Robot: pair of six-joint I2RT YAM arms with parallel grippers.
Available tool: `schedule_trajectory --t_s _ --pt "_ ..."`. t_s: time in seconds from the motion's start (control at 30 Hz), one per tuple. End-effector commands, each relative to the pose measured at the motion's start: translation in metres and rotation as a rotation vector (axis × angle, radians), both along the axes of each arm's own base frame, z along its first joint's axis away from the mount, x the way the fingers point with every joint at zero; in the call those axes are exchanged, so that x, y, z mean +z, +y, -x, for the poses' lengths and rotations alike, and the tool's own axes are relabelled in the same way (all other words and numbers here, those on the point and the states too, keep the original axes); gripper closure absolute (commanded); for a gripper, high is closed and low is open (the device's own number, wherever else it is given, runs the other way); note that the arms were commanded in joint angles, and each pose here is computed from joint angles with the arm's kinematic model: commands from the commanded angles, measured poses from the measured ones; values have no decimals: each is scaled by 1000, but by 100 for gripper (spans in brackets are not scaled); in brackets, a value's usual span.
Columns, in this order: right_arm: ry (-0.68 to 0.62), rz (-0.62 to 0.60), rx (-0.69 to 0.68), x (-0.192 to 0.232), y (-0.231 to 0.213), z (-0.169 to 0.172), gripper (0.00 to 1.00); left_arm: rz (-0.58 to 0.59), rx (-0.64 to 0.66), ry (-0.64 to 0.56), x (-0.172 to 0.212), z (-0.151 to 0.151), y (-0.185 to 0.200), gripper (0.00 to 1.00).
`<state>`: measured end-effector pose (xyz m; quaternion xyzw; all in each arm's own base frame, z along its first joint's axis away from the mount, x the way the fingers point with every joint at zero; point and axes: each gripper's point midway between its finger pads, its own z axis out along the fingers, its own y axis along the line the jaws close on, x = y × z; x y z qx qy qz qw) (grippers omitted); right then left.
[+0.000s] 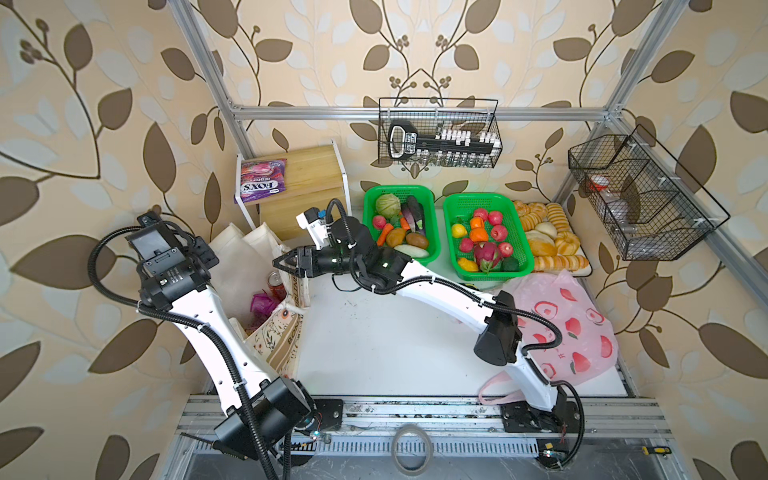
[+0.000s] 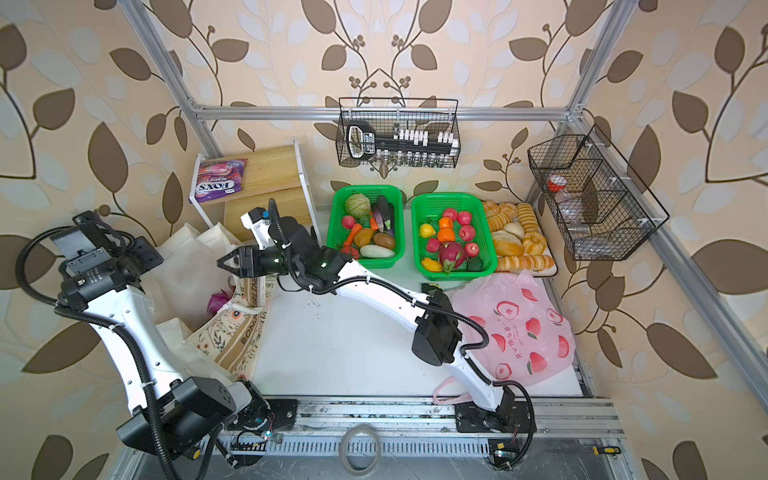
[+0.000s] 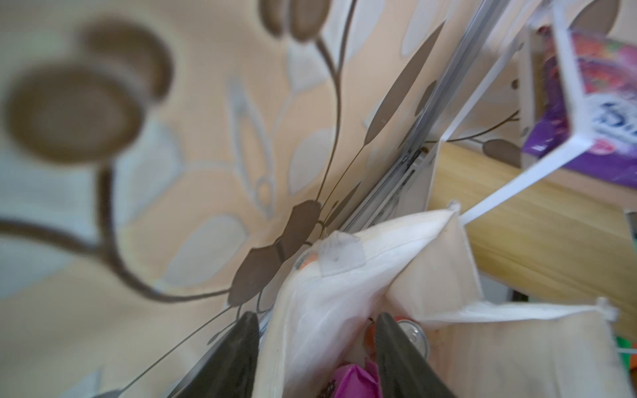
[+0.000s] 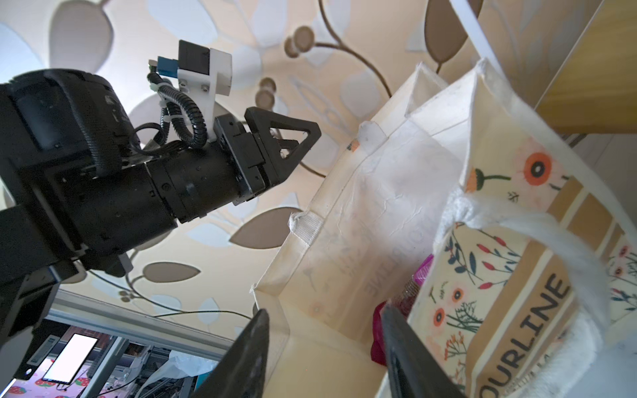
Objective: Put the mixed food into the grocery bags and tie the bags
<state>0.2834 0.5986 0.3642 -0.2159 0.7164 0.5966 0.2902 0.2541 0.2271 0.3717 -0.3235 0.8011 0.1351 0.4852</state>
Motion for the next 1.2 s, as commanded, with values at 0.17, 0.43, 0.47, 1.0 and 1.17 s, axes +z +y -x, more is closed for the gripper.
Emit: schedule_trajectory --t_s 0.17,0.43,0.47,1.0,1.17 --pt "-215 110 -190 49 -116 -23 36 198 -392 -472 123 -12 -109 23" --pt "-119 355 -704 -32 -348 -61 39 502 -1227 -534 152 -15 -307 4" --pt "-87 409 -766 -51 -379 -57 41 520 -1275 -481 141 -13 -327 4" --pt "533 861 -1342 -243 -593 66 45 605 -1545 126 -49 28 -541 13" --pt "558 930 -1374 -269 -602 69 48 563 -1463 191 -80 22 -534 13"
